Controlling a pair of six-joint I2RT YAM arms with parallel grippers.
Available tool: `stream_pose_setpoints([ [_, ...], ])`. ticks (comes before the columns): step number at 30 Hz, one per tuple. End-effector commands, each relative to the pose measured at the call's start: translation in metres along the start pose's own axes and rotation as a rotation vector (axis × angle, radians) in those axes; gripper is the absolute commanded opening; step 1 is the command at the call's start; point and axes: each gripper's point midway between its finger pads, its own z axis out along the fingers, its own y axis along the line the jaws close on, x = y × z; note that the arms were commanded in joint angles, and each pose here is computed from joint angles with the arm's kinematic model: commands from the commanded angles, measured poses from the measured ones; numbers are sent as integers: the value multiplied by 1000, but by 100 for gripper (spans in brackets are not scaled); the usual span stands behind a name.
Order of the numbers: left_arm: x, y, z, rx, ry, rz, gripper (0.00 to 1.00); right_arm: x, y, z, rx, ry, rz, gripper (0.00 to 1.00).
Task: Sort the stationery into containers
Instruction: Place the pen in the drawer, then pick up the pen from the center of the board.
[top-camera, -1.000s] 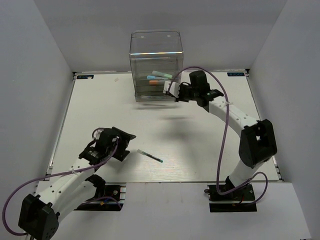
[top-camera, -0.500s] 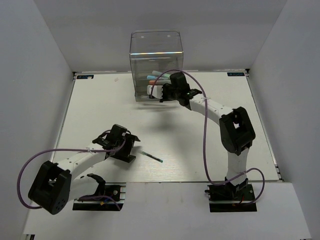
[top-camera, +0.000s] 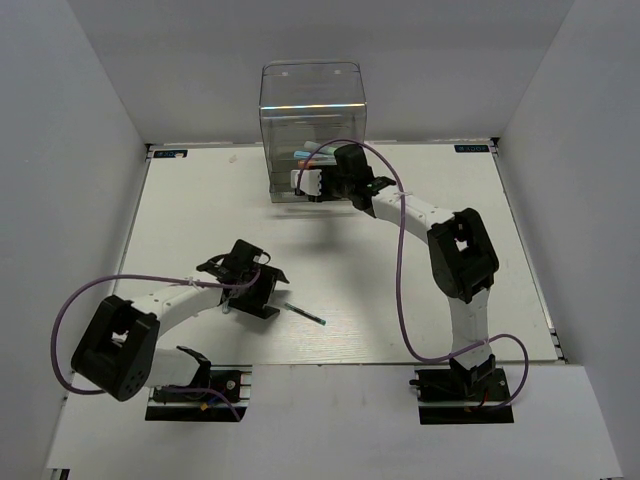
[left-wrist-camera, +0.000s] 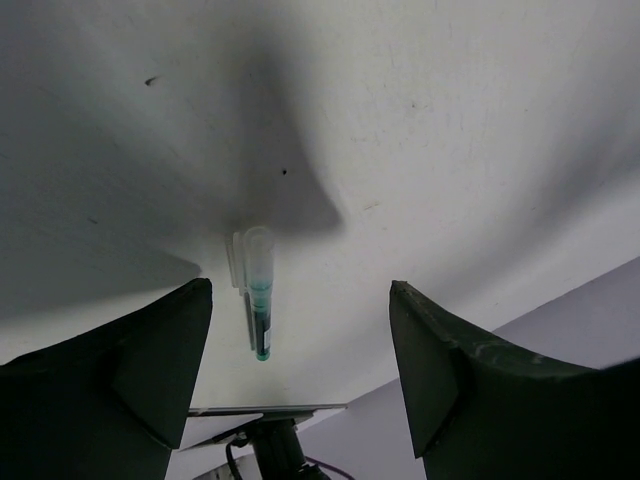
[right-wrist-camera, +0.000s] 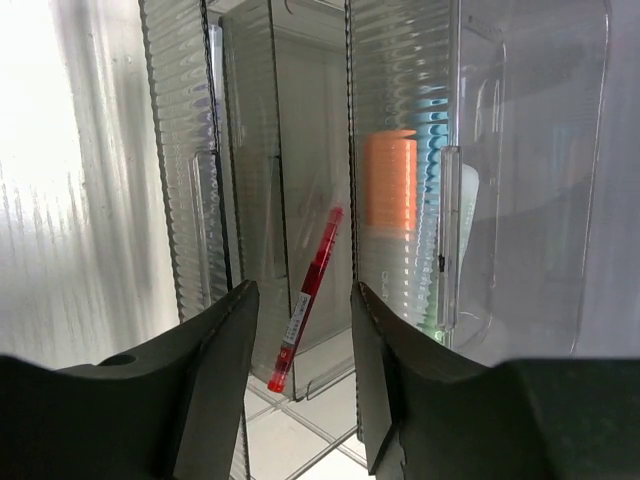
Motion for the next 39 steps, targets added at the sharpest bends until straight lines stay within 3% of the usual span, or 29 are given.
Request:
stream_pose_setpoints([
  [1, 13, -10, -2, -9, 58, 35, 81, -24, -40, -18, 100, -53, -2, 48],
  [3, 14, -14, -2, -14, 58, 48, 78, -35, -46, -31, 114, -86, 18, 43],
  [7, 21, -11, -1, -44, 72, 71, 72, -56, -44, -62, 77, -157, 130, 14],
  [8, 20, -6, 1, -65, 70, 69, 72, -63, -45, -74, 78, -171, 160, 12],
  [10, 21, -5, 3, -88, 62, 75, 70, -61, -24, -86, 45, -180, 197, 12],
  [12, 23, -5, 4, -115, 62, 80, 70, -73, -38, -113, 117, -224, 215, 12],
  [13, 26, -3, 7, -130, 65, 100, 69, -60, -9, -109, 71, -197, 245, 12],
  [22, 43, 13, 20, -267, 103, 190, 62, -34, 16, -156, 136, -151, 355, 15],
  [25, 46, 20, 27, -301, 105, 203, 55, -31, 25, -170, 140, -150, 374, 21],
  [30, 56, 27, 34, -338, 127, 225, 34, -26, 45, -187, 137, -149, 419, 45],
  [35, 65, 16, 38, -294, 155, 238, 17, -22, 51, -207, 173, -148, 435, 54],
  [36, 68, 7, 36, -275, 159, 241, 12, -16, 63, -203, 153, -130, 447, 59],
  [37, 68, 0, 37, -251, 153, 254, 10, -15, 64, -207, 163, -128, 455, 89],
  [39, 75, -23, 35, -183, 163, 273, 4, 0, 70, -209, 204, -78, 520, 90],
])
